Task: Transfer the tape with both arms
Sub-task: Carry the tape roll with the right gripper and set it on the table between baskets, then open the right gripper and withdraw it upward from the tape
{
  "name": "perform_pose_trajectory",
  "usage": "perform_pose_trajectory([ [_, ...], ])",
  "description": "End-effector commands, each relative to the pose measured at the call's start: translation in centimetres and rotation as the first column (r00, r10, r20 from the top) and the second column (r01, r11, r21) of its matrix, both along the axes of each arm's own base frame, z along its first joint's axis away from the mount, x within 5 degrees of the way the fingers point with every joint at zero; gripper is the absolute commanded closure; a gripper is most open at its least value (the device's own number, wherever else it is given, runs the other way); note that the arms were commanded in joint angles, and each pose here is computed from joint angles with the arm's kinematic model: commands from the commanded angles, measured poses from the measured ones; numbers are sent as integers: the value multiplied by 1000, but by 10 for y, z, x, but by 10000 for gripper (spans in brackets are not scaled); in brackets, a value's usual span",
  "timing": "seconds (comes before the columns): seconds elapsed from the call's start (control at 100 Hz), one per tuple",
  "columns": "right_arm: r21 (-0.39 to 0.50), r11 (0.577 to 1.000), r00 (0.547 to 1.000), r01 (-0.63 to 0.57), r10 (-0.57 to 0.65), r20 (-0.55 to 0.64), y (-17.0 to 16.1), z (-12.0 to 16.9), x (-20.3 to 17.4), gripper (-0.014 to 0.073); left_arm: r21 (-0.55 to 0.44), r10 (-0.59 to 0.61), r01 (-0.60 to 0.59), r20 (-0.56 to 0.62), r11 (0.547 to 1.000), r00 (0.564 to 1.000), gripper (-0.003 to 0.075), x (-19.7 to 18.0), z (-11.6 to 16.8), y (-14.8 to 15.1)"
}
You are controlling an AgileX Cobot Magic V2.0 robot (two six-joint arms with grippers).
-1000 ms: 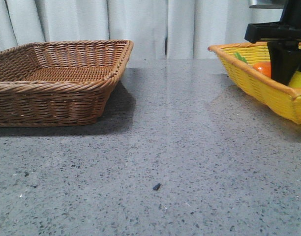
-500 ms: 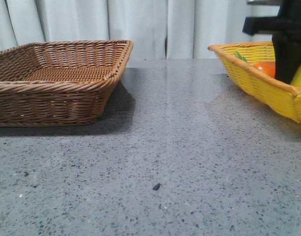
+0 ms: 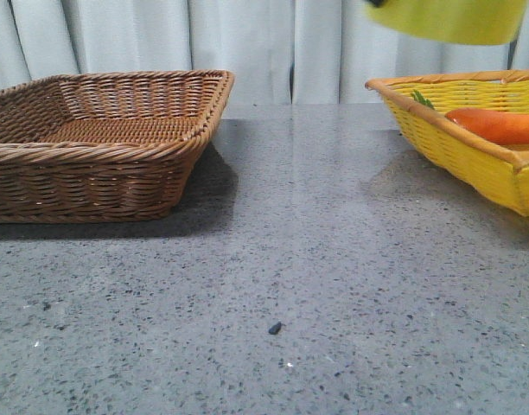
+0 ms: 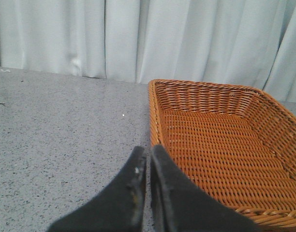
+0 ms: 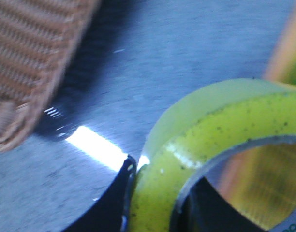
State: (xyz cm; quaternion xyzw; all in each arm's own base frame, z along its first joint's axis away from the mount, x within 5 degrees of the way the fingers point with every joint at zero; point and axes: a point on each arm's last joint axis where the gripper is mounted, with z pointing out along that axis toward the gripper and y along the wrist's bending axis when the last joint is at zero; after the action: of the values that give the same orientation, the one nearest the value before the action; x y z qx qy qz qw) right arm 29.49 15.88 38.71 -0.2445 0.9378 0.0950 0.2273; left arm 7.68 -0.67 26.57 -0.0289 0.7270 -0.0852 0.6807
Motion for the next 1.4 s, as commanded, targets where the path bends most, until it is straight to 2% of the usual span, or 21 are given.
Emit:
perform_pose_trajectory([
  [0.0,10,996,996,-86,86,37,18,15,-17,660,-16,10,-9,100,1000,995,741,1,19,1],
  [0.22,-51,984,984,-172,169,-61,61,-28,-6,660,-16,10,-9,100,1000,995,741,1,19,1],
  [0.35,-98,980,980,-174,163,-110,68,-52,7,660,-16,10,-9,100,1000,995,741,1,19,1],
  [0.52,-108,979,978,-175,161,-130,73,-66,14,650,-16,10,-9,100,1000,995,741,1,19,1],
  [0.57,-105,979,979,-174,161,-124,74,-66,15,613,-16,10,-9,100,1000,995,741,1,19,1],
  [0.74,-106,979,979,-174,161,-126,74,-66,15,398,-16,10,-9,100,1000,995,741,1,19,1],
  [0.86,-111,978,978,-176,160,-136,73,-67,14,345,-15,10,-8,92,1000,996,740,1,18,1],
  [1.02,-101,980,980,-174,162,-115,72,-60,13,348,-15,9,-8,91,1000,996,739,1,18,1],
  [1.2,-65,984,986,-166,165,-33,62,-30,0,365,-11,9,-8,90,1000,996,739,1,18,1],
  [1.27,-40,986,987,-161,161,12,56,-14,-8,428,-9,9,-8,91,1000,996,739,1,18,1],
  [1.34,-7,988,985,-155,155,72,49,5,-18,533,-3,9,-9,91,1000,996,734,1,18,1],
  [1.39,19,988,981,-154,151,122,44,19,-26,613,12,9,-10,93,1000,996,702,1,19,1],
])
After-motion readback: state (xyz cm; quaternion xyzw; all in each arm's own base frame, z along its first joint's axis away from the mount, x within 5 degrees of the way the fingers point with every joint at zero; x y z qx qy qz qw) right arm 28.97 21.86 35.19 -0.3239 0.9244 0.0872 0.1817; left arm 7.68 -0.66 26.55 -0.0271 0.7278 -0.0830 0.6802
